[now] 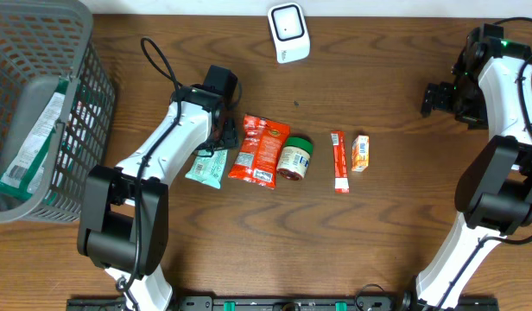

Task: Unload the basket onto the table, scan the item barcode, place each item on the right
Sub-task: 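Lay the wipes pack left of the red pouch and release it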

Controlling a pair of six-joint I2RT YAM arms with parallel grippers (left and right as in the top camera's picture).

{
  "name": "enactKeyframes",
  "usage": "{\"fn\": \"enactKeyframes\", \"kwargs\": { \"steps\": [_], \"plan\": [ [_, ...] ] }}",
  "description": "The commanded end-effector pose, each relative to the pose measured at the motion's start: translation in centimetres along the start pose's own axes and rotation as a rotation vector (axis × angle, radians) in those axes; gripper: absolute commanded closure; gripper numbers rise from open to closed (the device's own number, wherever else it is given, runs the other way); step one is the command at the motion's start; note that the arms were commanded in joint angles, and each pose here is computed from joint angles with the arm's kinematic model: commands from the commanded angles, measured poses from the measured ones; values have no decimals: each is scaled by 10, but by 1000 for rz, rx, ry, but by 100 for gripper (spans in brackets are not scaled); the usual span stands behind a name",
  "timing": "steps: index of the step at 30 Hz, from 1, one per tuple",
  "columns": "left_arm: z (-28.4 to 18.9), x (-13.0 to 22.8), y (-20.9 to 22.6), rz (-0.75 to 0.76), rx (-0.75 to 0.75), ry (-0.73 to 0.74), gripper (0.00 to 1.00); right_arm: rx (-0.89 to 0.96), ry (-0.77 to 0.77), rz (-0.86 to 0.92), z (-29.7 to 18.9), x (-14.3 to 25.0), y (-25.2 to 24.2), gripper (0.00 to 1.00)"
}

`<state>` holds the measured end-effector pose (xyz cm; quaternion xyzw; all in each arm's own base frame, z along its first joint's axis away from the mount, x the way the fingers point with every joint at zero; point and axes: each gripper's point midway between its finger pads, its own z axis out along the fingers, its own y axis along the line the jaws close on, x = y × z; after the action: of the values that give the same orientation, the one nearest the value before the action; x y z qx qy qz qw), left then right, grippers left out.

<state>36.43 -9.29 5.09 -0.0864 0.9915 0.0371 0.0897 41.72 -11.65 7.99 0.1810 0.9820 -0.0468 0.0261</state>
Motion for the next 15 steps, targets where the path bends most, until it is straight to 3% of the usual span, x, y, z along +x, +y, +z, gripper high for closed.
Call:
{"fn": "enactKeyframes", "kwargs": {
  "steps": [1, 2, 3, 5, 6, 15],
  "plan": [
    [-10, -4, -3, 51, 26, -1, 29, 4, -43, 18, -15, -6, -3, 1],
    [-14, -6, -3, 48, 30, -10, 33, 4, -43, 18, -15, -6, -3, 1],
    [-16, -7, -3, 47, 33, -16, 46, 4, -43, 18, -15, -6, -3, 1],
    [-18, -7, -3, 47, 35, -19, 86, 4, -43, 18, -15, -6, -3, 1],
    [-17, -6, -3, 48, 35, -15, 93, 4, -43, 18, -15, -6, -3, 1],
    [17, 18, -11, 58, 77, 43, 93, 4, -43, 18, -15, -6, -3, 1]
  ]
}}
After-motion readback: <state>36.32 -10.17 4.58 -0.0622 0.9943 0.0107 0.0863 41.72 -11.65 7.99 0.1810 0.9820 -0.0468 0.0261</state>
